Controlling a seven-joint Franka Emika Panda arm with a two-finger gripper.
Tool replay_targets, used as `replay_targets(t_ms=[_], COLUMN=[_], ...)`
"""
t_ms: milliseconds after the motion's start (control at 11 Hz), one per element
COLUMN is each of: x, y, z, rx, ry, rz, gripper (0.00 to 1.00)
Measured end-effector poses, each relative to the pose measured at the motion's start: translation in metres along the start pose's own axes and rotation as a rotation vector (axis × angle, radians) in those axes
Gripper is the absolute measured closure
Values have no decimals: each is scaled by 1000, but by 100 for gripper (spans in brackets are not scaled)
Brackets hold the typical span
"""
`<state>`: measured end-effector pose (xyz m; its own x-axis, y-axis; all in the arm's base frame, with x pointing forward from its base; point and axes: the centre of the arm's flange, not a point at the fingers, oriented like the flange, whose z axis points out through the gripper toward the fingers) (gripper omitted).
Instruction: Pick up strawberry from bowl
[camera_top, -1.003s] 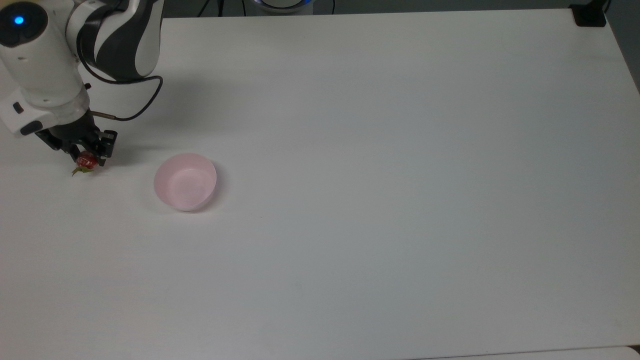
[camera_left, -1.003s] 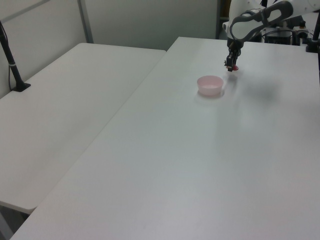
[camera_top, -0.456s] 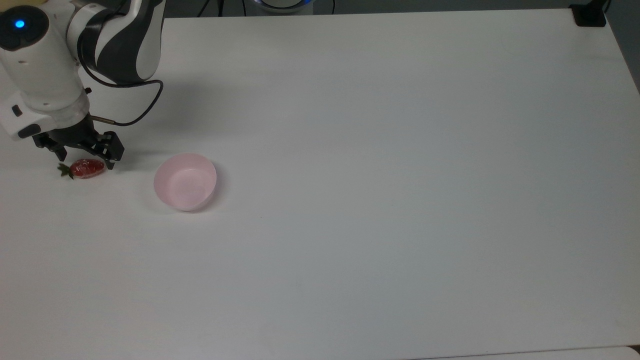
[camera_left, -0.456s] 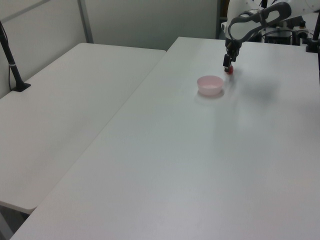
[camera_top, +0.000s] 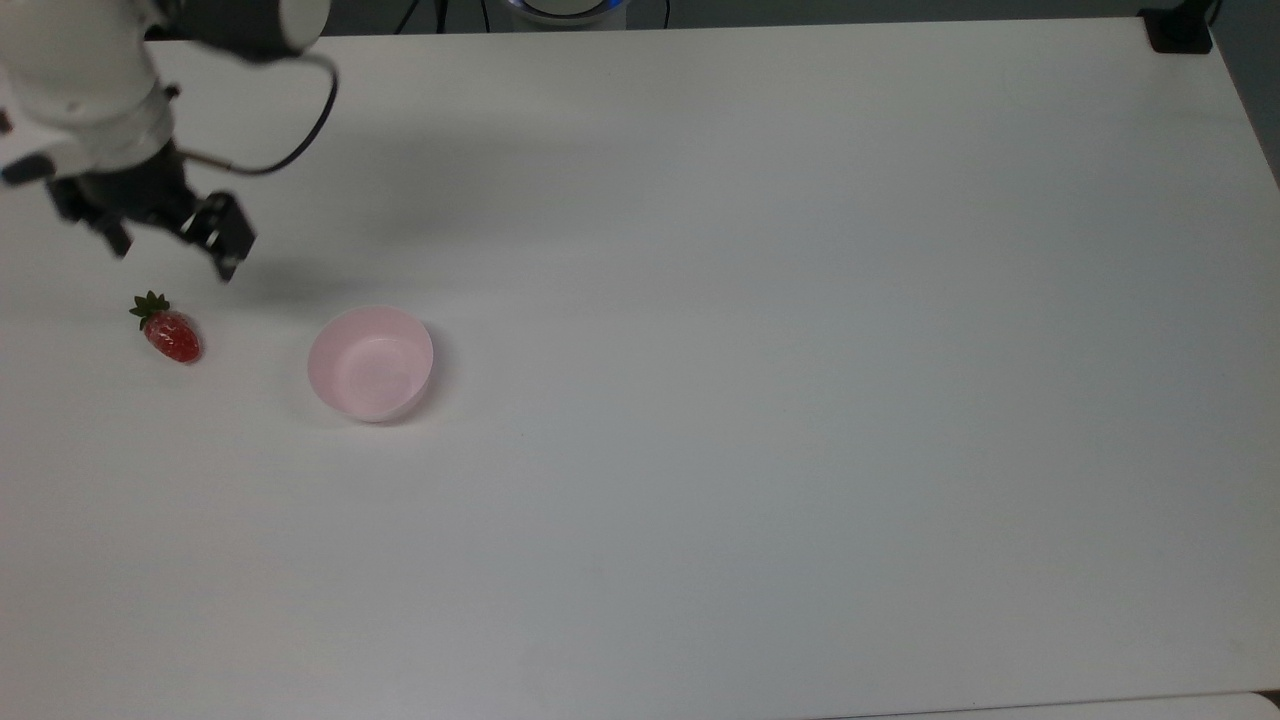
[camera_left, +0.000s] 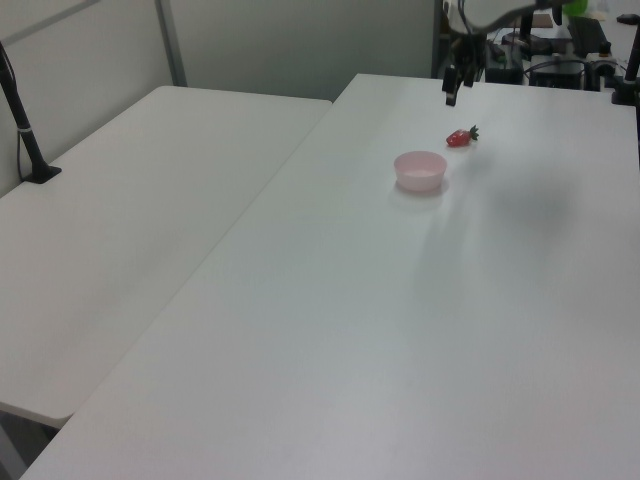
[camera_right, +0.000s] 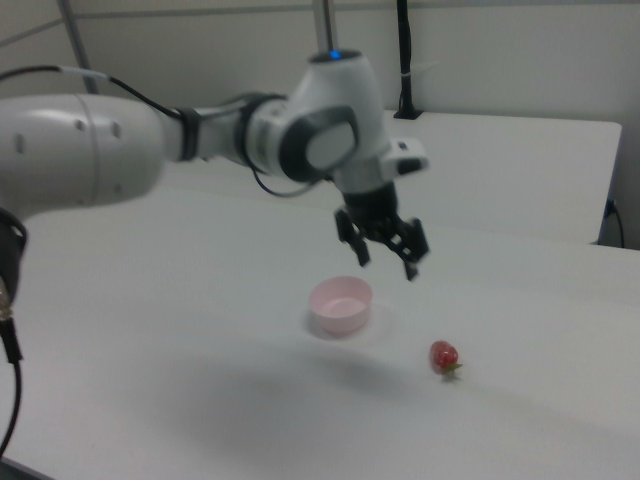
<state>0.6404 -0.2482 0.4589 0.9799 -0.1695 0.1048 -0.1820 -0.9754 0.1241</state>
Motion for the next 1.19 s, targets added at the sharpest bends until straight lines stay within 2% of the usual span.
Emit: replay_targets(t_ms=[274,456,639,821,1186], x=[-33,-52,-65,-75,-86], y=[-57,-87,-116,-131,-155], z=[-97,-135,-153,-160,-168], rx=[17,28,76,101,113], ry=[-68,-81,-69,-69,-59], rz=[135,145,190,177,27], gripper=[0,0,0,0,0])
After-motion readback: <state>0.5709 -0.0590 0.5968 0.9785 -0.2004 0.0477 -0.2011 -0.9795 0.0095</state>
